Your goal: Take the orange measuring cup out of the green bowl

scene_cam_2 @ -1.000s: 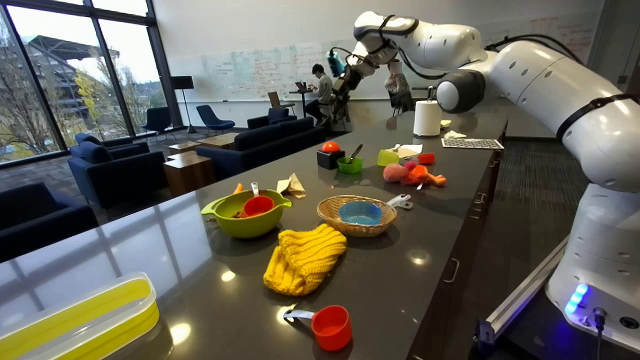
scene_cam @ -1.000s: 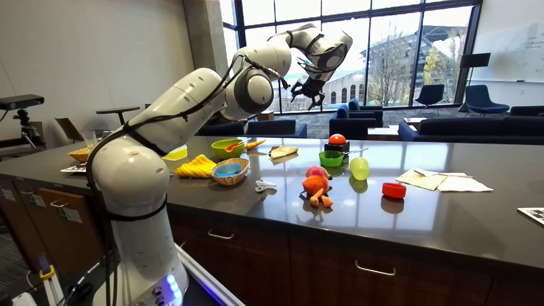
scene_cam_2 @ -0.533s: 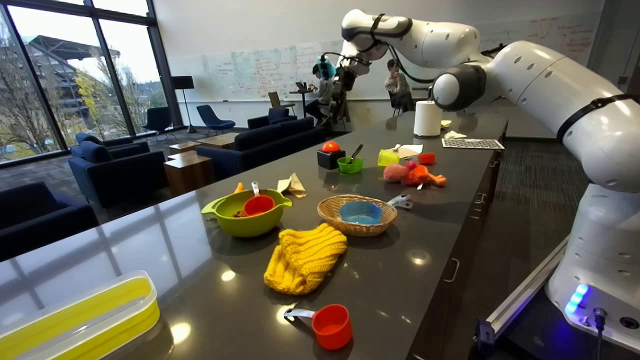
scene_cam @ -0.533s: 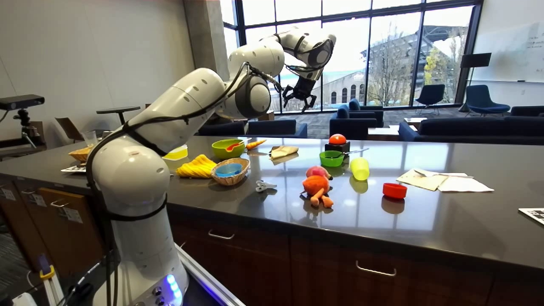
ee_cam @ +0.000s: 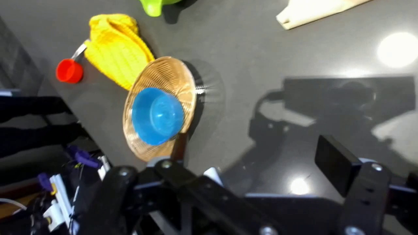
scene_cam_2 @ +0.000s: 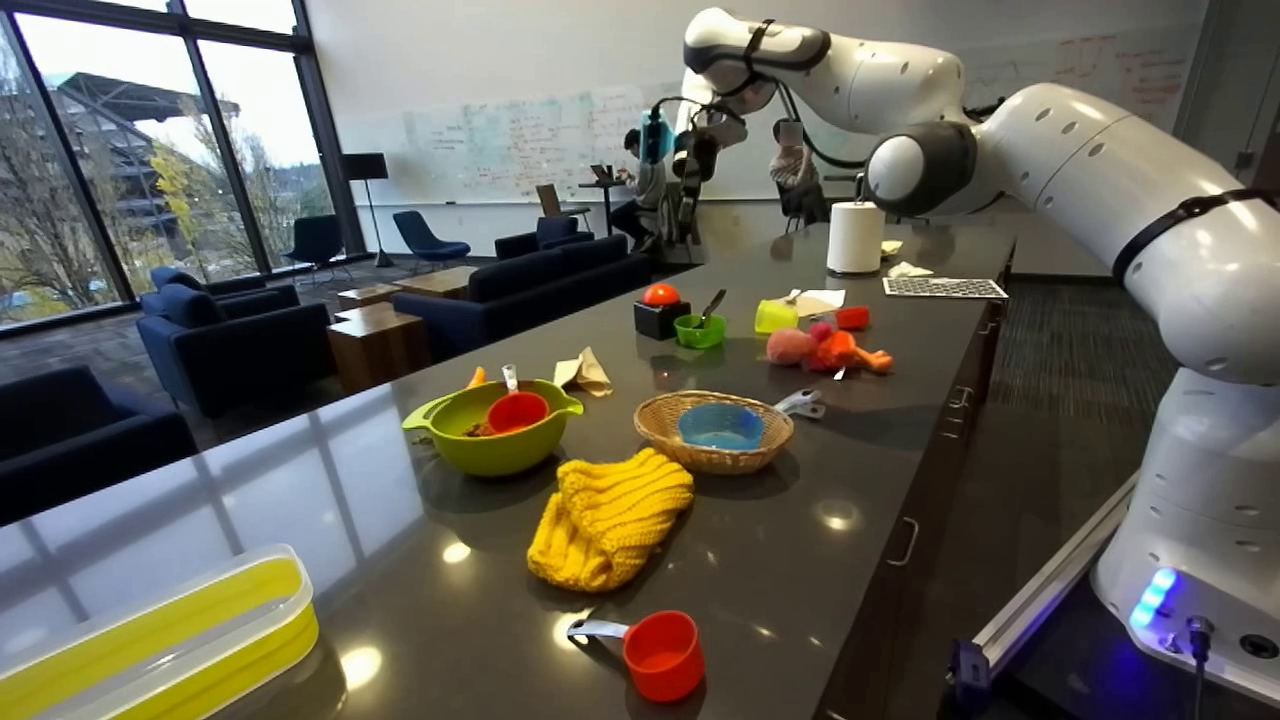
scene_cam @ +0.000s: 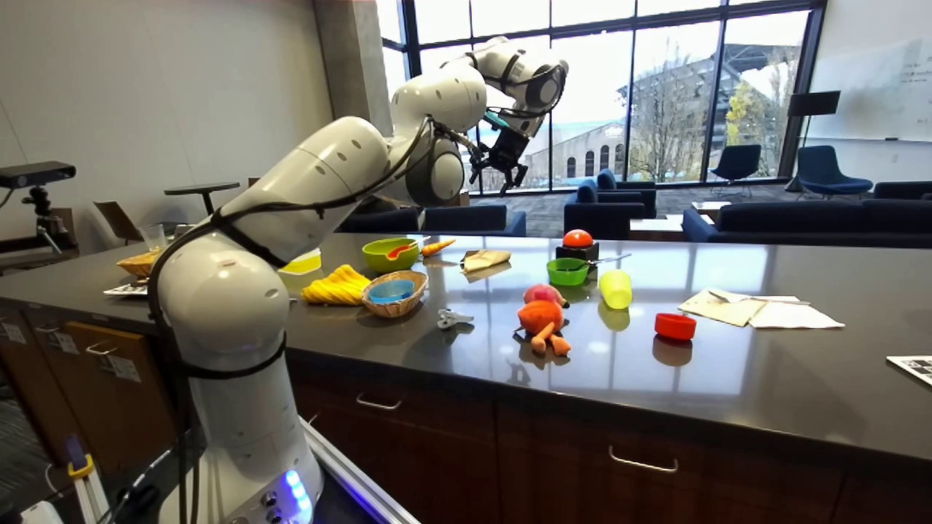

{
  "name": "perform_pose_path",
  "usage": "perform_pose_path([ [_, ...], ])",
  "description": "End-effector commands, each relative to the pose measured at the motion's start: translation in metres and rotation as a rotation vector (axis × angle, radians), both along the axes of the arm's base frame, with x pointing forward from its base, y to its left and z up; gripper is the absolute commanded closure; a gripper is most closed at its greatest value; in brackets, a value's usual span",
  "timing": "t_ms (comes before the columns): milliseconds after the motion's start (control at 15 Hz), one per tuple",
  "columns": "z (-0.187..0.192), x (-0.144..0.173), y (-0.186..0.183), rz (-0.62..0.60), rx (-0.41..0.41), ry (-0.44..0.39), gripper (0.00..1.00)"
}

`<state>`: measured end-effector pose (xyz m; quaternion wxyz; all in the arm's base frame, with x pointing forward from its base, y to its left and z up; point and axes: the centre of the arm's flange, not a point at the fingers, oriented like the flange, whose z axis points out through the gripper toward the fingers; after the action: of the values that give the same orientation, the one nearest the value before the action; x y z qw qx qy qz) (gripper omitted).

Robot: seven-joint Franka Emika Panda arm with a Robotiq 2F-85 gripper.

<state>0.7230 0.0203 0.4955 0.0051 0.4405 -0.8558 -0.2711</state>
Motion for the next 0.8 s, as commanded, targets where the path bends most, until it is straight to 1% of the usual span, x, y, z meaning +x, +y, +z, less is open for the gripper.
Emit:
perform_pose_path([
  [0,0.020,-0.019,0.031,0.190,-0.012,0.084,0.00],
  [200,0.023,-0.038,0.063,0.340,-0.053,0.159,0.00],
  [333,0.024,-0.044,0.091,0.423,-0.126,0.172,0.00],
  [400,0.025,-0.046,0.106,0.457,-0.159,0.147,0.00],
  [533,0.031,-0.049,0.133,0.517,-0.203,0.068,0.00],
  [600,0.010,-0.058,0.116,0.464,-0.151,0.132,0.00],
  [733,0.010,-0.061,0.130,0.484,-0.164,0.126,0.00],
])
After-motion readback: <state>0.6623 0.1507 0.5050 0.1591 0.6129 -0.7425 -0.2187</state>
